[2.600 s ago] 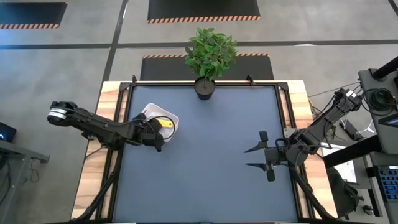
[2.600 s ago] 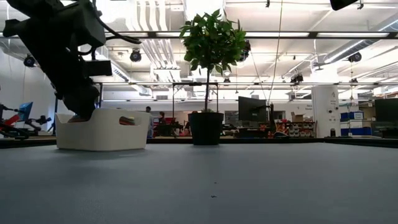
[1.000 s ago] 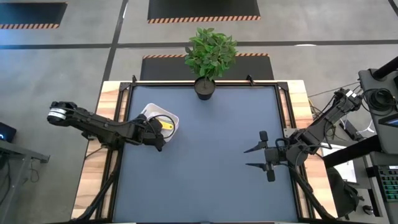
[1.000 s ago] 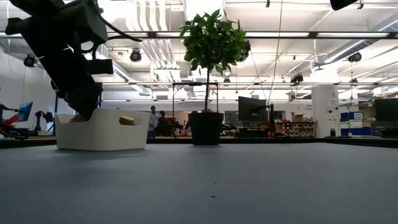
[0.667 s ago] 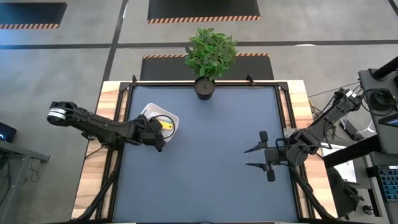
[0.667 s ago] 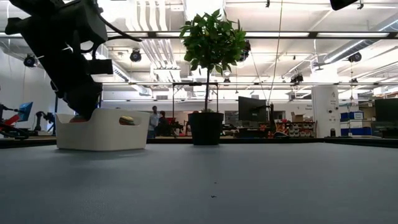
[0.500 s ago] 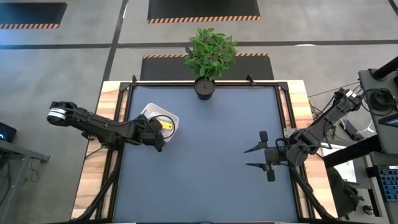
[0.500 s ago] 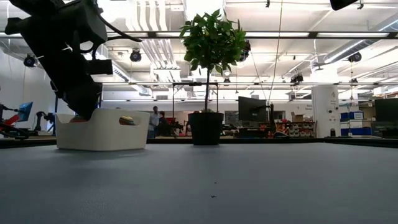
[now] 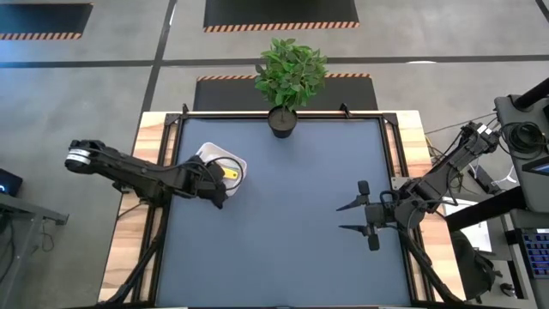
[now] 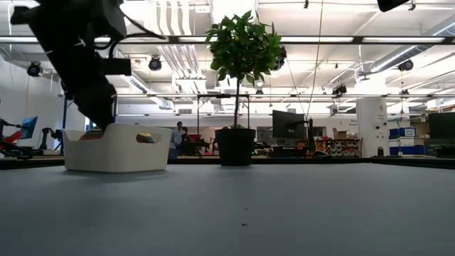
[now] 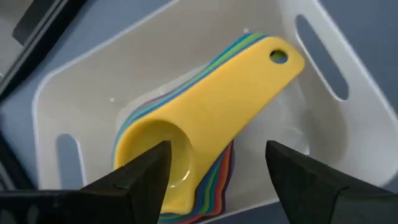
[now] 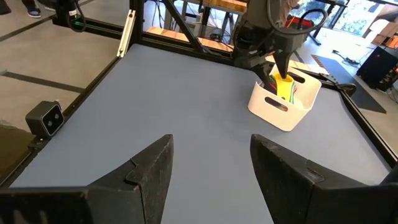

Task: Nest measuring cups in basket
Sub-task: Return to Home Position

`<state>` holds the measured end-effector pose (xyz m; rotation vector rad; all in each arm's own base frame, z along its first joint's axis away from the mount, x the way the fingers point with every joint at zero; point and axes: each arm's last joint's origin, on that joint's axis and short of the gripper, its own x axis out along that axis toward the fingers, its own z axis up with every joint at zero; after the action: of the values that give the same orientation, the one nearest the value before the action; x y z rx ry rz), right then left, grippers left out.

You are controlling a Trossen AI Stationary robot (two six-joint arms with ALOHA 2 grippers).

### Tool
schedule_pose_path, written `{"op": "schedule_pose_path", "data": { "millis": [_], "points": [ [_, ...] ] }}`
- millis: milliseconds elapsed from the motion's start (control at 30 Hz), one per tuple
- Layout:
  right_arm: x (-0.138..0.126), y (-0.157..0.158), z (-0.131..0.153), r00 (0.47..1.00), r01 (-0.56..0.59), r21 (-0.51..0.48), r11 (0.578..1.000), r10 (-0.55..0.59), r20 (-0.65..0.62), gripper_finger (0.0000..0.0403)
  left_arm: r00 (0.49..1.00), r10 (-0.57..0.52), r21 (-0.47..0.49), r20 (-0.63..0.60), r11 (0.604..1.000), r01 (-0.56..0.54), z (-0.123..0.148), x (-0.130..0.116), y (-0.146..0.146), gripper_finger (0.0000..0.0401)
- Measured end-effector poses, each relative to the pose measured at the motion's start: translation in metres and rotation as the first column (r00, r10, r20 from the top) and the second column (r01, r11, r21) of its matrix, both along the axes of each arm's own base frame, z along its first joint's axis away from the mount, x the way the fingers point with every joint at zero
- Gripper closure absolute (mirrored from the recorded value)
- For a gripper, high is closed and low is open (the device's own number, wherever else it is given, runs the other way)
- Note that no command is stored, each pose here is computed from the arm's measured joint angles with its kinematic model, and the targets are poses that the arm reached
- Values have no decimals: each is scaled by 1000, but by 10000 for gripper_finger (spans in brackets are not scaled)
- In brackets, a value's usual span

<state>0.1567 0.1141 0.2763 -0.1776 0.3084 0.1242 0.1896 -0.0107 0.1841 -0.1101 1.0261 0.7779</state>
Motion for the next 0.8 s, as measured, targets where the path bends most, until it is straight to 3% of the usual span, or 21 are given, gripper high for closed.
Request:
{"op": "schedule_pose_path", "data": {
  "millis": [233, 533, 667, 800],
  "points": [
    [0, 0, 0, 1000, 0, 0, 1000, 0, 0, 199, 996, -55, -4, -66, 998, 55, 28, 5, -1, 159],
    [0, 0, 0, 1000, 0, 0, 1000, 0, 0, 199, 959, -281, 51, -36, 958, 282, 84, 24, -5, 174],
    [0, 0, 0, 1000, -9, -28, 1000, 9, 0, 199, 897, -435, 143, 78, 896, 421, 108, 38, -17, 205],
    [-1, 0, -5, 1000, -18, -61, 998, 17, -9, 199, 758, -623, 263, 191, 777, 572, 123, 44, -37, 252]
  ]
}}
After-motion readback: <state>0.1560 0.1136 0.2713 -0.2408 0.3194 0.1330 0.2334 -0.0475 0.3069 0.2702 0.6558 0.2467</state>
